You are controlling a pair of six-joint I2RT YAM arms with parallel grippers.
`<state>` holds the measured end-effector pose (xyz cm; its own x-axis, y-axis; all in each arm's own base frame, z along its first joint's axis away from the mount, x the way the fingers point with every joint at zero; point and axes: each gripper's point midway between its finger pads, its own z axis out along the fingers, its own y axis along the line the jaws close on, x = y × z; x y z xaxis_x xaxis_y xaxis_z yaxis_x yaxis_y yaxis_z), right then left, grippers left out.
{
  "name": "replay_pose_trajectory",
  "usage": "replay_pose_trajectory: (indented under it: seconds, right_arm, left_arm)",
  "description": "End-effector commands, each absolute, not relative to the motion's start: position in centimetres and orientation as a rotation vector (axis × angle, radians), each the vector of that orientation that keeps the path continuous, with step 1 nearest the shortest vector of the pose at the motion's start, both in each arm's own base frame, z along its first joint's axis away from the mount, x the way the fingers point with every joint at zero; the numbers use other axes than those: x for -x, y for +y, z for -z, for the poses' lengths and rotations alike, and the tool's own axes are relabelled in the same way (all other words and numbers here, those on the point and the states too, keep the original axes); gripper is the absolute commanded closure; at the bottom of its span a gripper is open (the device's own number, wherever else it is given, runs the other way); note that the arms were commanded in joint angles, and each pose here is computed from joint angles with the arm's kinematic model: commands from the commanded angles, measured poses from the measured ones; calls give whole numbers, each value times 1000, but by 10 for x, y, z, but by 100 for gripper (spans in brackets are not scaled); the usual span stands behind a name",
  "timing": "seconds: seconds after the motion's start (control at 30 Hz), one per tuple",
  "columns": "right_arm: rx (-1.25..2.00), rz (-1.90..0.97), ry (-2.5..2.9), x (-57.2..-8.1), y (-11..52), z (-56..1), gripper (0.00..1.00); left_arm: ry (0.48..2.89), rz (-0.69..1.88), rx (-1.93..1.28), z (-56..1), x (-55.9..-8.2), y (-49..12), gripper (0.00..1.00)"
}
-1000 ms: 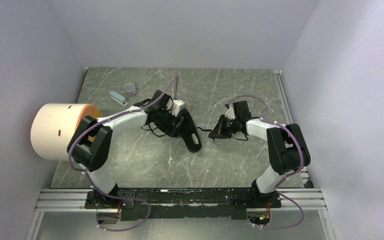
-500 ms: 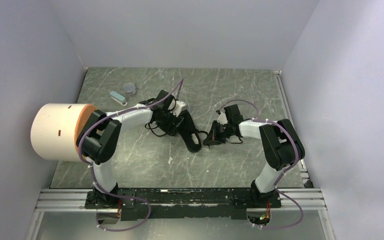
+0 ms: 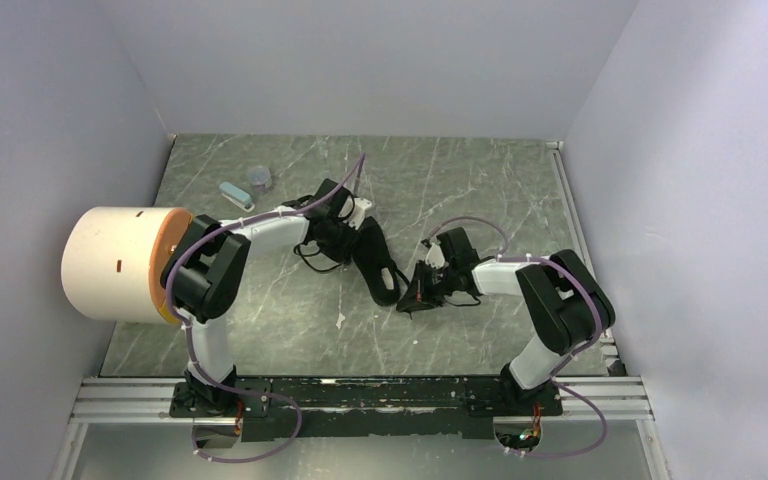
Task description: Tie the shoes
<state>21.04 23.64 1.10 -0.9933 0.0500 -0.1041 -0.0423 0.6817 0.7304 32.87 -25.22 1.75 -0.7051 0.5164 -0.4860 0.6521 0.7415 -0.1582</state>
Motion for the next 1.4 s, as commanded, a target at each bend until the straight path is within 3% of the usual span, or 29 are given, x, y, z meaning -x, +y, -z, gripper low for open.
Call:
replay_pose_trajectory:
  seconds: [0.0,0.13,0.43,0.6,0.8,0.97,1.13,1.37]
  right_arm:
    - [5,-1164,2774,-204,237,-13,100]
    - [77,-1226,2756,-199,244,-27,100]
    - [286,-1276,2728,-193,272,-43,100]
    - [96,-1028,2770,-215,236,-37,100]
    - [225,-811,2765,-253,226,-28,100]
    - [228,-980,2750,-260,263,-25,100]
    - [324,-1206,2705,-226,306,-38,100]
    - [89,-1117,2675,-252,252,-58,100]
  left_arm:
    - [2503,538,-863,-21,-331,-264,86]
    - [2500,521,-831,-38,-329,-259,93]
    - [2450,567,-727,-88,-311,-252,95]
    - [2452,612,-721,-90,-310,-257,95]
    - [2438,672,-721,-95,-316,-270,95]
    - [2439,726,-710,-95,-315,-278,95]
    - [2421,766,-701,-98,-313,-281,95]
    - [2393,860,-693,-99,-314,-287,95]
